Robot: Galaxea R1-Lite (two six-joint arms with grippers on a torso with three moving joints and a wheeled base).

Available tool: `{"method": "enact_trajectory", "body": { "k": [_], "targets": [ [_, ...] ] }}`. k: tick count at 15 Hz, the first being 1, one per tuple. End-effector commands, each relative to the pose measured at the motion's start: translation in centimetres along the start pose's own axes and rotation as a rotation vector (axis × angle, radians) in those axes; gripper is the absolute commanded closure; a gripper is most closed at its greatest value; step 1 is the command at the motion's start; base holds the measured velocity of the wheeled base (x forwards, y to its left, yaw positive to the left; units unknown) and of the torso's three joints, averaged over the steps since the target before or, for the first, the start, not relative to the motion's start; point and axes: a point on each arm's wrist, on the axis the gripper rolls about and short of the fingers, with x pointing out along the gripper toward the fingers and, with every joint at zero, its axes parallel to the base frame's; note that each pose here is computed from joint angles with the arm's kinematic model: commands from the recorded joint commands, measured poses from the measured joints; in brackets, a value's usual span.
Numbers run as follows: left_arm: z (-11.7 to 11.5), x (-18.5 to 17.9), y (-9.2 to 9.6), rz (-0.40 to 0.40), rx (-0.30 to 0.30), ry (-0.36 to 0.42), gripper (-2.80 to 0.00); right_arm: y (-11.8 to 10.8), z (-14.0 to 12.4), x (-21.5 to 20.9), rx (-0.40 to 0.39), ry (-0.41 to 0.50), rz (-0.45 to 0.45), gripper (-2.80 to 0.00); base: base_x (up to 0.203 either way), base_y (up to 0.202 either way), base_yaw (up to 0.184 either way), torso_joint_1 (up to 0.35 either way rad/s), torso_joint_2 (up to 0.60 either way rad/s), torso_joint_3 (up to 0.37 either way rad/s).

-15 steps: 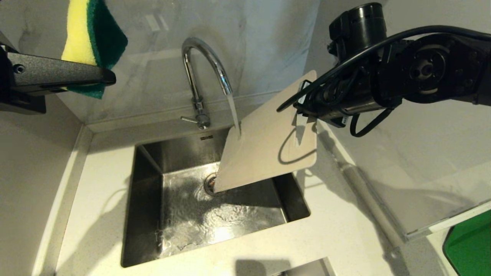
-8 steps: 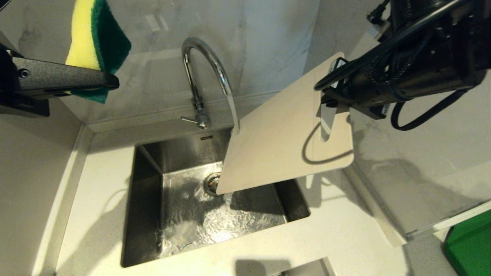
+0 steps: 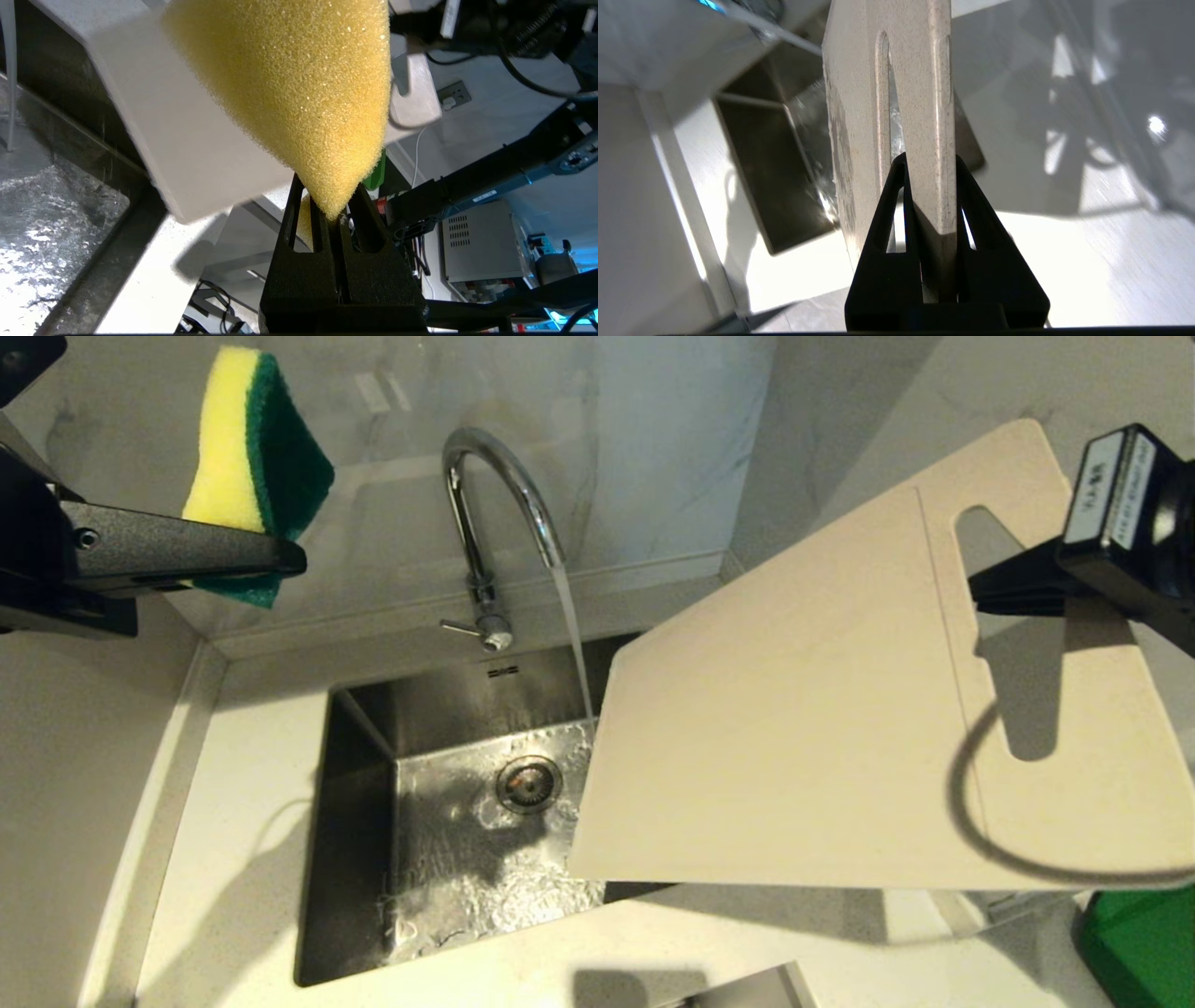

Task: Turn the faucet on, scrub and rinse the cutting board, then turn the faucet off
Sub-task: Scrub the cutting board underwater, then put down the cutting board

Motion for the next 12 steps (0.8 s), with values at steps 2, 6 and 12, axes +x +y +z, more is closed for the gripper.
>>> {"method": "enact_trajectory", "body": {
  "k": [2,6,12],
  "targets": [
    [0.2,0.4,0.4,-0.003,-0.003,0.004,0.00,-1.3,-1.3,-2.0,-0.012,-0.027,-0.088,0.00,0.000,0.000,0.000,0.000,0.00,0.000],
    [0.2,0.3,0.3,-0.003,-0.004,0.004,0.00,-1.9,-1.9,-1.0,-0.022,-0.012,-0.169,0.00,0.000,0.000,0.000,0.000,0.00,0.000],
    [0.3,-0.2,-0.4,-0.006,0.010,-0.009,0.00,-4.3,-1.9,3.1,-0.064,0.020,-0.326,0.00,0.000,0.000,0.000,0.000,0.00,0.000]
  ]
}}
